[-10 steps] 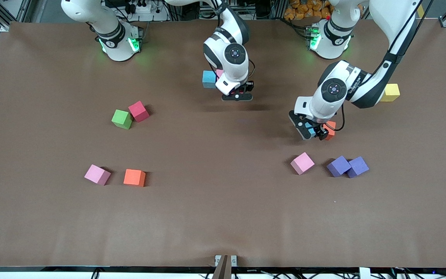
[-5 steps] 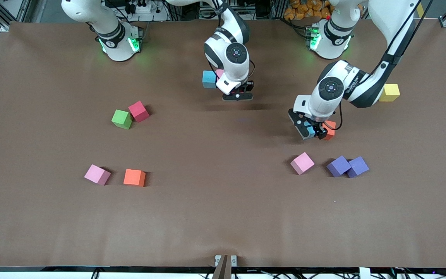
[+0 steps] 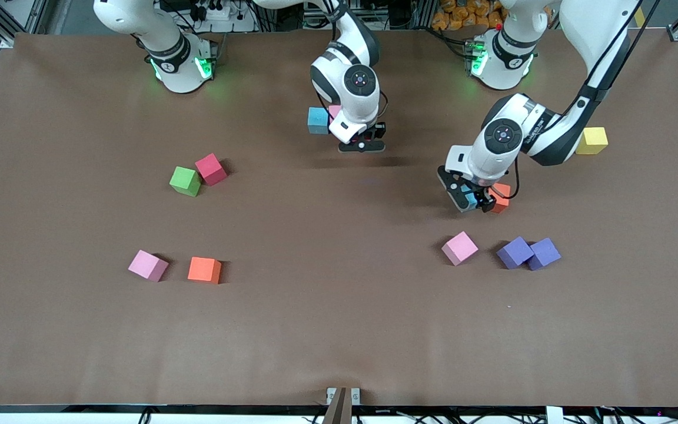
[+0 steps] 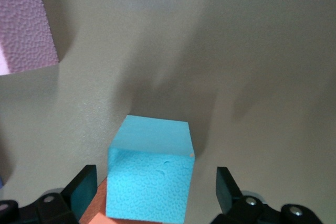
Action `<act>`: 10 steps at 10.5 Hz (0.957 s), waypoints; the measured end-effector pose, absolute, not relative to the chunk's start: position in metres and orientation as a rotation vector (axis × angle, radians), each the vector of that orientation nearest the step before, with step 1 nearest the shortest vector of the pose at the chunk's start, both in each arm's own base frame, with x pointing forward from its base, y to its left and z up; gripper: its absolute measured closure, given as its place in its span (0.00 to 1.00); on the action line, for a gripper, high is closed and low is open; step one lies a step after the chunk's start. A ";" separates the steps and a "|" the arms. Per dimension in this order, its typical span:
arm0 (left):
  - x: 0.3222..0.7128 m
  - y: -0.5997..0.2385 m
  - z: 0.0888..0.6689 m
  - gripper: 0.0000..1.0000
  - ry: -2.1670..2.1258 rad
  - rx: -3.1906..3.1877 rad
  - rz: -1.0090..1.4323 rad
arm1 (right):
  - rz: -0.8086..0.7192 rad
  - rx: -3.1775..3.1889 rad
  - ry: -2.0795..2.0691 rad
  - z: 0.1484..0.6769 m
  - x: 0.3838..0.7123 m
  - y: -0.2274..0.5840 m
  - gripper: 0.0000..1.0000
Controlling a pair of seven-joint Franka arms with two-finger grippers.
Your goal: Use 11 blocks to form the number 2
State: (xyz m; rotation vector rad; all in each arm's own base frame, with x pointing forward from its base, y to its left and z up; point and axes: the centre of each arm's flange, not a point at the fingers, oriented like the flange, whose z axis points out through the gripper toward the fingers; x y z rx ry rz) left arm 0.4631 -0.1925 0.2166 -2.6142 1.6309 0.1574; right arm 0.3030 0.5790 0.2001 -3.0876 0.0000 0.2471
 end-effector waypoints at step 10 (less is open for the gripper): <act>0.465 -0.183 0.207 0.38 1.666 -2.577 0.139 | 0.232 -3.089 0.109 0.202 0.311 0.576 0.00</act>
